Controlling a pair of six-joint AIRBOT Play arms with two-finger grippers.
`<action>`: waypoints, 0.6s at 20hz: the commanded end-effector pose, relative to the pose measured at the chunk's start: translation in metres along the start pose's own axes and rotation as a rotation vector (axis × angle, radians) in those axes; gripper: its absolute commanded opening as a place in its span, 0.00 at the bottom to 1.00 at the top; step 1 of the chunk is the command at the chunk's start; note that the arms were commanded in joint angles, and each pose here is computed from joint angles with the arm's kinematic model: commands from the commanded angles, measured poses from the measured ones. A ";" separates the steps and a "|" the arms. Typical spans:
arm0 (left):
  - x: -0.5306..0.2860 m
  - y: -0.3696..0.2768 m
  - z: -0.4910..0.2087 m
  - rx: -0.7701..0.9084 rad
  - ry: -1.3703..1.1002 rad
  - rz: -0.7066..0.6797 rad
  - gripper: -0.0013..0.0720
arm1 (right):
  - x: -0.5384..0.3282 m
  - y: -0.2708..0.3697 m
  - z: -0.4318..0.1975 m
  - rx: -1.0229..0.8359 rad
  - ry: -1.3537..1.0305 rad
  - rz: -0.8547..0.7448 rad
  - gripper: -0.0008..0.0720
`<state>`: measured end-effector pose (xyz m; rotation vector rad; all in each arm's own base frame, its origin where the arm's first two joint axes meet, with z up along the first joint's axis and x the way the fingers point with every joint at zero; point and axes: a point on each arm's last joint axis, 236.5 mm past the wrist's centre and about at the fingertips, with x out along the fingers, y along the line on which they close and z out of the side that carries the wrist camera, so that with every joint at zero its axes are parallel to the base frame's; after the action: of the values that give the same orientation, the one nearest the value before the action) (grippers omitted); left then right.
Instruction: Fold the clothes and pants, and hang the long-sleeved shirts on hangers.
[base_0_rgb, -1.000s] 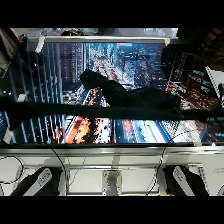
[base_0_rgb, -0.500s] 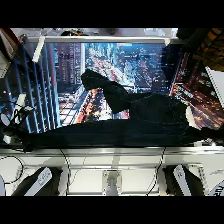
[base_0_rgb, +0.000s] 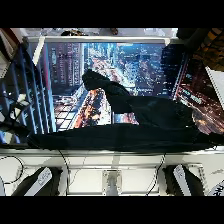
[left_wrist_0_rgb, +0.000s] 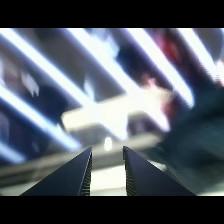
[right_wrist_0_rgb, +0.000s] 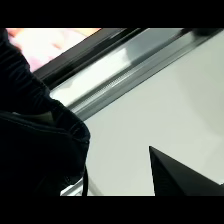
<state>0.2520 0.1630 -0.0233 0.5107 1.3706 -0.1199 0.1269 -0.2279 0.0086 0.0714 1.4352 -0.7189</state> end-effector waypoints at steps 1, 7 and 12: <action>-0.039 0.012 0.070 -0.110 -0.252 -0.011 0.36 | -0.023 0.001 0.035 0.093 -0.127 0.047 0.76; -0.083 -0.040 0.165 -0.014 -0.498 -0.119 0.51 | -0.091 0.036 0.089 0.071 -0.334 0.288 0.76; -0.067 -0.098 0.255 -0.054 -0.644 -0.251 0.51 | -0.142 0.108 0.113 0.128 -0.423 0.655 0.76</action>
<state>0.3949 0.0053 0.0456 0.2959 0.8834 -0.3709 0.2416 -0.1837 0.0961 0.2833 1.0074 -0.4475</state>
